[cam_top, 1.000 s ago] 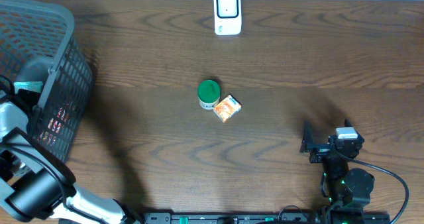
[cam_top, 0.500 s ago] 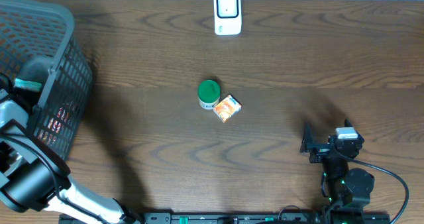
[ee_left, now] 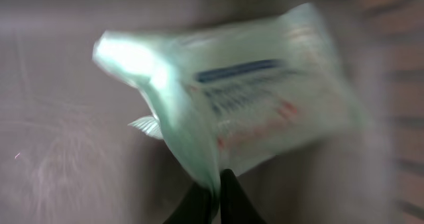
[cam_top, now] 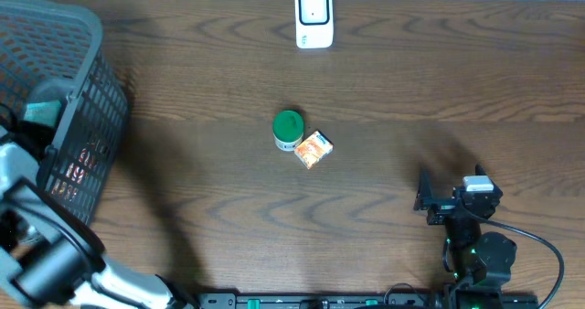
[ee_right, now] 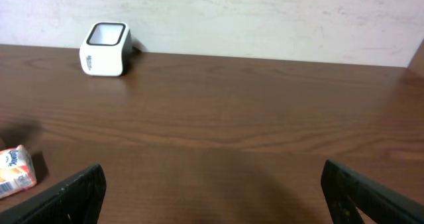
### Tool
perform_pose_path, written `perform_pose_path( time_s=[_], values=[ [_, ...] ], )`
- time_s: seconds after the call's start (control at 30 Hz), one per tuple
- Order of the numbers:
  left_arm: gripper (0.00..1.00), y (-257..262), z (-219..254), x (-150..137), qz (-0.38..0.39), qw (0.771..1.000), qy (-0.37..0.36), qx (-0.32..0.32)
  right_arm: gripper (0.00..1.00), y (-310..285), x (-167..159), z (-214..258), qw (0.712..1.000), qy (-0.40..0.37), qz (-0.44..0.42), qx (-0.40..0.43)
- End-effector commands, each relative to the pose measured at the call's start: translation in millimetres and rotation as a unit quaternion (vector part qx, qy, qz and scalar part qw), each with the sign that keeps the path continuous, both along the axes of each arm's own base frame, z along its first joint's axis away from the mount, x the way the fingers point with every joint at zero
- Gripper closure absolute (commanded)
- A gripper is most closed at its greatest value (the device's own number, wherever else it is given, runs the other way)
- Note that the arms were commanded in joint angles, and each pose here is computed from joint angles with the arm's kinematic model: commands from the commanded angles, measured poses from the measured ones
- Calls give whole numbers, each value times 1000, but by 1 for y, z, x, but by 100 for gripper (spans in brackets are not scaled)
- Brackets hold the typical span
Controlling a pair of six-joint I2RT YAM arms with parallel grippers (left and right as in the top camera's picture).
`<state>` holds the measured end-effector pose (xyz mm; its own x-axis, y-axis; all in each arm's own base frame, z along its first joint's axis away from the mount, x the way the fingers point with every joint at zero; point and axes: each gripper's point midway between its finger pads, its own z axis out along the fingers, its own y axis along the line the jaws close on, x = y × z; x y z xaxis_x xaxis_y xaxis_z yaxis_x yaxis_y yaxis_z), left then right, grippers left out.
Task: Scan the item barcode
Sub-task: 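Reach the left gripper into the basket and grasp the mint-green tissue pack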
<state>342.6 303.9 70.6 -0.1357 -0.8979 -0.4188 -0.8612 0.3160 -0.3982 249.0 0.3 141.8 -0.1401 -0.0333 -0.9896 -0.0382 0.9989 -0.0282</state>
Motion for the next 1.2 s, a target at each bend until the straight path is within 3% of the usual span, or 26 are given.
perform_pose_path(
  time_s=[0.0,0.17,0.37,0.4,0.47,0.5,0.57,0.73,0.9,1.03,1.17],
  values=[
    [93,-18,114,12,-52,990,-117,62,1,1,0,-1,1000,2,2,6],
    [93,-58,218,-10,-75,968,-214,112,1,1,0,-1,1000,2,2,6],
    [93,-87,273,-47,-63,954,-249,159,1,1,0,-1,1000,2,2,6],
    [90,-85,272,-52,-52,956,-240,162,1,1,0,-1,1000,2,2,6],
    [44,-80,259,-60,-29,964,-211,156,1,1,0,-1,1000,2,2,6],
    [29,-77,248,-62,-20,970,-192,148,1,1,0,-1,1000,2,2,6],
    [22,-71,230,-60,-14,977,-167,130,1,1,0,-1,1000,2,2,6],
    [18,-50,184,-38,-13,987,-129,92,1,1,0,-1,1000,2,2,6],
    [14,-27,150,-14,-37,989,-104,100,1,1,0,-1,1000,2,2,6],
    [9,-15,137,0,-126,977,-55,163,1,1,0,-1,1000,2,2,6],
    [6,-3,142,4,-196,948,-10,251,1,1,0,-1,1000,2,2,6]
  ],
)
